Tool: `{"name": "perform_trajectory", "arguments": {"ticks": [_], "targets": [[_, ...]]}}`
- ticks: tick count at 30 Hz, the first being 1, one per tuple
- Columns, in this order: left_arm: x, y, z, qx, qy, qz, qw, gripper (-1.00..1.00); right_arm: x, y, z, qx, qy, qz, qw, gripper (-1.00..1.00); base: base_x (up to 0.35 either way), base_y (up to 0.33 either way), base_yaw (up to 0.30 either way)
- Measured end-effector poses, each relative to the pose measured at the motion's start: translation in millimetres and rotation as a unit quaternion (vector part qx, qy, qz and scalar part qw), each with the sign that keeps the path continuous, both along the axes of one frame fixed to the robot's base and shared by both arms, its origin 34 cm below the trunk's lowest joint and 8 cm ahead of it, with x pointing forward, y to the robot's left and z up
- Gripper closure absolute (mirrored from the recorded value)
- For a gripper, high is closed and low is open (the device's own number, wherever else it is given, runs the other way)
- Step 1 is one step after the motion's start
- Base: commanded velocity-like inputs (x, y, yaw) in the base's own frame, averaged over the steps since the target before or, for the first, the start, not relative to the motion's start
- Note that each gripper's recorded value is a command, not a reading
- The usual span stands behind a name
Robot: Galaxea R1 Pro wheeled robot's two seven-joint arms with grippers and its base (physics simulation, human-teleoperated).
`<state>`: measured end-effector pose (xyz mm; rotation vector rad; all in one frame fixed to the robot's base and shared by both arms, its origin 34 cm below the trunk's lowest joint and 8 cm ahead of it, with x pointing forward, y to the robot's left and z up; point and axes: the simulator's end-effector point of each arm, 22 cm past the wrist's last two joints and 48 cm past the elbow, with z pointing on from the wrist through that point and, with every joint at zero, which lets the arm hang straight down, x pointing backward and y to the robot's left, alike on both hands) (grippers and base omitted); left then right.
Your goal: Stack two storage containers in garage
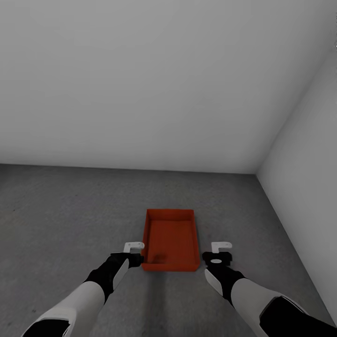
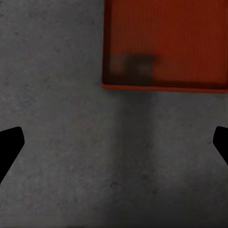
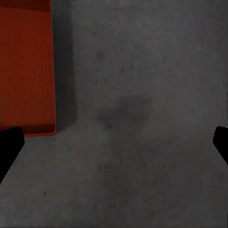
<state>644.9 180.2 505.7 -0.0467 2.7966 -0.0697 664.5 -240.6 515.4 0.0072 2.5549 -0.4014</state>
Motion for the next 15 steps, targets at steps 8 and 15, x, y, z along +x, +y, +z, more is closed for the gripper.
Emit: {"name": "perform_trajectory", "arguments": {"ticks": [8, 15], "targets": [[1.3, -1.8, 4.8, -0.001, -0.003, -0.002, 1.0000, -1.00, -8.6, 10.1, -7.0, 0.034, 0.013, 0.022, 0.9991, -1.00, 0.000, 0.000, 0.000], [-0.8, -2.3, 7.1, -0.002, -0.001, -0.002, 1.0000, -1.00, -30.6, 6.3, -18.4, 0.044, 0.041, 0.033, 0.9977, -1.00, 0.000, 0.000, 0.000]]}}
